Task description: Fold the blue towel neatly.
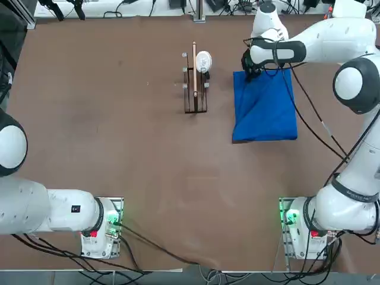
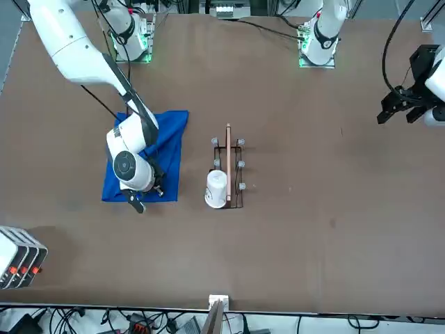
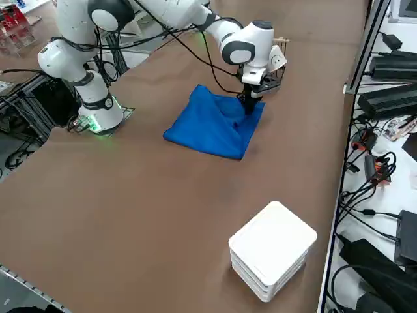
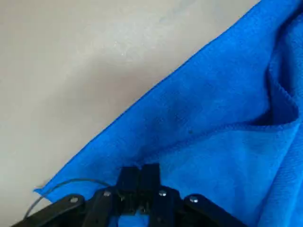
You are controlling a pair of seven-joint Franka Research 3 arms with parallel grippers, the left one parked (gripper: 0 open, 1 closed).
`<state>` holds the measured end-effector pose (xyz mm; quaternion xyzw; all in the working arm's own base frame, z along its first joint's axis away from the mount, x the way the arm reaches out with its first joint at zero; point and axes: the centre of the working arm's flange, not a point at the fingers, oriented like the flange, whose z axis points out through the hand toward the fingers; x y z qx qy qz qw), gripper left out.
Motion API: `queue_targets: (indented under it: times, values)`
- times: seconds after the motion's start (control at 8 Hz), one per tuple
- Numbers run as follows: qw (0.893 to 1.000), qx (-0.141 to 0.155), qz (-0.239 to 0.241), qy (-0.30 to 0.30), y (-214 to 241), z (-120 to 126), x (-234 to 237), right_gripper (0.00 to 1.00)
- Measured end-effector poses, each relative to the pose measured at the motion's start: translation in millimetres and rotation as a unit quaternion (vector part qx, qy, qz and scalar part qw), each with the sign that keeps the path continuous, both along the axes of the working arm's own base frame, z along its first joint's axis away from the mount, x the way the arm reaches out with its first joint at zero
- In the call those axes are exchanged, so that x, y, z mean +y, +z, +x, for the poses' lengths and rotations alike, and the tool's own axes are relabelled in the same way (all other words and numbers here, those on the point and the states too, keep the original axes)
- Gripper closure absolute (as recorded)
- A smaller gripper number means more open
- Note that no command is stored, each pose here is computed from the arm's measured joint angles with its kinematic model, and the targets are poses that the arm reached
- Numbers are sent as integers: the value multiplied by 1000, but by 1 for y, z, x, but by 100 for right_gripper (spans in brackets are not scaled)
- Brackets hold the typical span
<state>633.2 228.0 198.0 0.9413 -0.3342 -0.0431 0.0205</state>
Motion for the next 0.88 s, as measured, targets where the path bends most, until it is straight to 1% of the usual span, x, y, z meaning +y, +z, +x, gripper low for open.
queue_targets:
  times: [0.38,0.62,0.88]
  values:
    - [1000,-16,14,5,18,6,15,99]
    - [999,-36,26,7,37,15,24,99]
    - [998,-46,33,20,48,19,33,99]
